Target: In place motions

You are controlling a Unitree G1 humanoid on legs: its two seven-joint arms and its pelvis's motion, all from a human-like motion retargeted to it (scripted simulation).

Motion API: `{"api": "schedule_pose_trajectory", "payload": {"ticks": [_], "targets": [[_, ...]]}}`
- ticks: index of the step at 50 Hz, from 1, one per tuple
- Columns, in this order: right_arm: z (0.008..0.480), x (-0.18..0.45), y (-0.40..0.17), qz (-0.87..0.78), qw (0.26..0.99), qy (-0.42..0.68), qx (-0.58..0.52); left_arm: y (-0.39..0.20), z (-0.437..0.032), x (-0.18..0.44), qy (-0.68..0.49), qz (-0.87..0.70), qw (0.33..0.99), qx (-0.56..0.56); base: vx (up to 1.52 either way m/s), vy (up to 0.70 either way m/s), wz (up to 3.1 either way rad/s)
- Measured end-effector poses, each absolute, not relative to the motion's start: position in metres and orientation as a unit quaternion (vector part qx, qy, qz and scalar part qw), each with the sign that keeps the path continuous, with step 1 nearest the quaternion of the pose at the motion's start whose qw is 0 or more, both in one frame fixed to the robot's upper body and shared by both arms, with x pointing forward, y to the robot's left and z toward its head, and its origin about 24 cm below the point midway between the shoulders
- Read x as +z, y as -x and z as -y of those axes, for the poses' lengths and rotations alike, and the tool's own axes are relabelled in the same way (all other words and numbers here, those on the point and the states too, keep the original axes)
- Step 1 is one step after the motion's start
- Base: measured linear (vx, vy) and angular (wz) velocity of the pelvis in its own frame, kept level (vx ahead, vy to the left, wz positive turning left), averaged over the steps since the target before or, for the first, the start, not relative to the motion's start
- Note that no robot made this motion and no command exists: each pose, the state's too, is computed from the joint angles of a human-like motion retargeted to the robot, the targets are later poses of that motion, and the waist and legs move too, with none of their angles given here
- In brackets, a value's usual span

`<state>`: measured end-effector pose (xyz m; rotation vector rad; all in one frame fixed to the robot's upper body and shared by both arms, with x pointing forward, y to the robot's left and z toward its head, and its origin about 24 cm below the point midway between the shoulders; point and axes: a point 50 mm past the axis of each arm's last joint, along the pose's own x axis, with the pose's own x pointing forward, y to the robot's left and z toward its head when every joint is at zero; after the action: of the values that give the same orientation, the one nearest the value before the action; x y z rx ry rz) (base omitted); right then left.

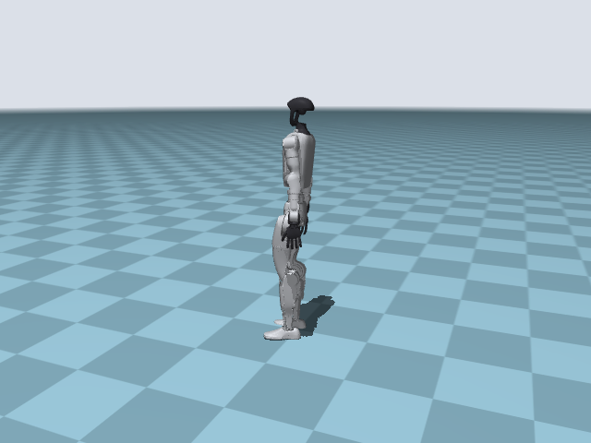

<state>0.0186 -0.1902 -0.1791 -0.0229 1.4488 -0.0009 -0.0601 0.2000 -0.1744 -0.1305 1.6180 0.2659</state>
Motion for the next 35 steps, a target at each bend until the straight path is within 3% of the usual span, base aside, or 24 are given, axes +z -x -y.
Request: {"api": "schedule_pose_trajectory", "payload": {"ticks": [10,35], "targets": [[0.190,-0.178,-0.033,-0.646,0.764,0.004,0.002,0.066,-0.188,-0.175,0.069,-0.729,0.671,0.111,0.00,0.00,0.00],[0.199,-0.178,0.006,-0.701,0.712,-0.005,-0.043,0.062,-0.186,-0.176,0.091,-0.727,0.674,0.090,0.00,0.00,0.00]]}}
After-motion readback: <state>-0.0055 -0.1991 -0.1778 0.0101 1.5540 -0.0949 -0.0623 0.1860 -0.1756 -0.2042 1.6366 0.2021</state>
